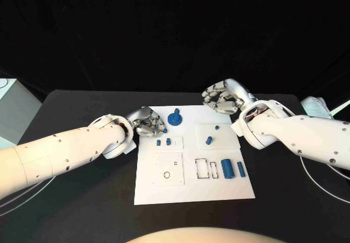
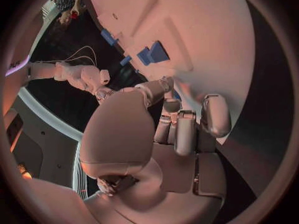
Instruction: Assemble the parts on the task board
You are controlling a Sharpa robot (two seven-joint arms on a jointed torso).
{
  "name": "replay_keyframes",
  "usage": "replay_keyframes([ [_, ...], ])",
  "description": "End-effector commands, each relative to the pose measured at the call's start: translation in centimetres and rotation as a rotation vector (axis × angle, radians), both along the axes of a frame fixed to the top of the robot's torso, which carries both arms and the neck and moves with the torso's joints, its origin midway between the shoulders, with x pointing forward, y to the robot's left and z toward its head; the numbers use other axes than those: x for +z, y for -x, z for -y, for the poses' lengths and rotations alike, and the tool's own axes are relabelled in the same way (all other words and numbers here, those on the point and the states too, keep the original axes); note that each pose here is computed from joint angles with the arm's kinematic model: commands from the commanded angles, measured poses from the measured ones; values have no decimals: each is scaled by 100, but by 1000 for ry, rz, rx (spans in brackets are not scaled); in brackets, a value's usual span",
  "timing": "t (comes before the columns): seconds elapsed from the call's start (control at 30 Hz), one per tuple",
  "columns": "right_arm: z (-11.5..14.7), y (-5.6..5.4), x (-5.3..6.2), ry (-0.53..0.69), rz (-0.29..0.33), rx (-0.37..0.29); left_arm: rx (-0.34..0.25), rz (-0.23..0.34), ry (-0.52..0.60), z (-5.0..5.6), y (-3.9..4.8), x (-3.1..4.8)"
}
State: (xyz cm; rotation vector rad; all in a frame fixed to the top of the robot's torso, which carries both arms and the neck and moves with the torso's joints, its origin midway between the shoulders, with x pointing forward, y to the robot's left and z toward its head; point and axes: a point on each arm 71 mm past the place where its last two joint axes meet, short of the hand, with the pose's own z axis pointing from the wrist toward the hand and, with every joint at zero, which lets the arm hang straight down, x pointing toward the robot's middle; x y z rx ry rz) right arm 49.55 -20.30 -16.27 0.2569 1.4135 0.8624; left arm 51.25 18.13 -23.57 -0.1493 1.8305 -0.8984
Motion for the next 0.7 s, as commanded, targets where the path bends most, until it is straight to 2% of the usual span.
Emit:
replay_keyframes([
  [0.03,-11,4,2,6,0,13,-9,-8,-5,11,6,-7],
  [0.7,-4,4,2,5,1,12,0,-7,-8,-18,0,-7],
])
